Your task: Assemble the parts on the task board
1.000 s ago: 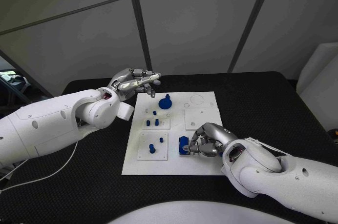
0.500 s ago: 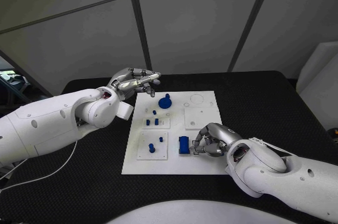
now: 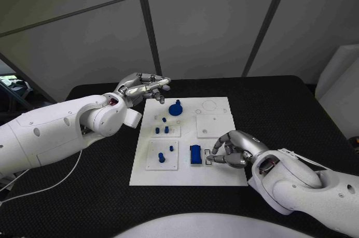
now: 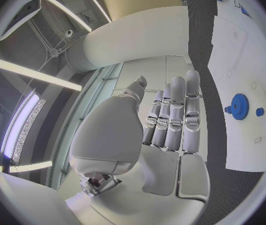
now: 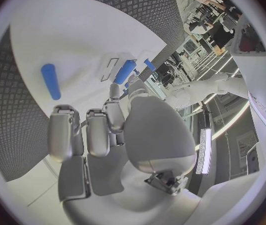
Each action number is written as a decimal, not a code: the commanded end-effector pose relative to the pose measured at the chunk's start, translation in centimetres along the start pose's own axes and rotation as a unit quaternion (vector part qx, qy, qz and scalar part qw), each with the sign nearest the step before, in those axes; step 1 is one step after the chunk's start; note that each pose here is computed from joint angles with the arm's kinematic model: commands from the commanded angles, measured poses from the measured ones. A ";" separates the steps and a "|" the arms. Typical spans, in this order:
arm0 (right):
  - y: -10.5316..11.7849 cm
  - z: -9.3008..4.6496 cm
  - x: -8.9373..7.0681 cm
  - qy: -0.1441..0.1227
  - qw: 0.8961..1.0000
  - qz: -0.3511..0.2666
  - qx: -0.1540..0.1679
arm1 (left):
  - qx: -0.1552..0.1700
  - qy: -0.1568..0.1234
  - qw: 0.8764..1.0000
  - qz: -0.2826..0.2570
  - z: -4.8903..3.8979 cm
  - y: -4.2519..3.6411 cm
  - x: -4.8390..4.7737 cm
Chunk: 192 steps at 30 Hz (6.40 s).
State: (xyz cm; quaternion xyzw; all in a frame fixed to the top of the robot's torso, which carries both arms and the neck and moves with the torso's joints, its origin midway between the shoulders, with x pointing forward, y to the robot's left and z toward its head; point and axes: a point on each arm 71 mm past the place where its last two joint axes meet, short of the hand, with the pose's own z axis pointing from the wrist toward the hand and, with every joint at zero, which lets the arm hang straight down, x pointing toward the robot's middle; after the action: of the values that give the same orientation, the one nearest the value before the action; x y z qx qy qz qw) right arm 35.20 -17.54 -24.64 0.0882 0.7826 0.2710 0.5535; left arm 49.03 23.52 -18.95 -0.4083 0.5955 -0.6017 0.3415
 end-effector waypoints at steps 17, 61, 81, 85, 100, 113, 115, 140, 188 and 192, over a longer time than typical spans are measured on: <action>-4.9 -2.0 -2.8 -0.013 0.996 -0.082 0.045 | 0.000 0.003 1.000 -0.005 -0.28 0.54 0.08; -3.9 0.5 -0.2 0.051 0.971 -0.226 0.064 | -0.006 0.009 1.000 -0.007 -0.52 0.73 0.06; -2.2 -0.7 -0.7 0.014 0.994 -0.087 0.068 | -0.007 0.009 1.000 -0.007 -0.49 0.74 0.11; -1.4 -0.6 -0.9 -0.008 0.997 -0.051 0.059 | -0.007 0.009 1.000 -0.007 -0.49 0.73 0.13; 0.7 0.9 -0.1 -0.011 0.999 0.012 0.040 | -0.006 0.011 1.000 -0.008 -0.51 0.67 0.31; 0.8 2.5 1.9 0.067 0.995 -0.011 0.071 | -0.006 0.014 1.000 -0.008 -0.48 0.64 0.49; 0.8 2.6 2.0 0.073 0.995 -0.014 0.073 | -0.006 0.014 1.000 -0.009 -0.48 0.64 0.50; 1.5 3.3 2.4 0.067 0.995 -0.020 0.068 | -0.010 0.018 1.000 -0.010 -0.48 0.69 0.58; -5.1 16.9 -7.3 -0.088 0.891 0.435 -0.098 | 0.033 -0.215 0.975 -0.042 5.06 4.70 -3.20; -5.1 17.0 -7.6 -0.088 0.890 0.436 -0.101 | 0.033 -0.219 0.974 -0.043 5.23 4.91 -3.22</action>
State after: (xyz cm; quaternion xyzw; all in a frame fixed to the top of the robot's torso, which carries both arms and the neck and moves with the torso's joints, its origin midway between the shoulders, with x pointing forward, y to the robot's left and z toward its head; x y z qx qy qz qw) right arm 54.29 -19.72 -25.59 0.3884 0.5952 0.5266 0.4665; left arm 54.66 23.70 -24.57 -0.5410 0.4864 -0.5272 0.4390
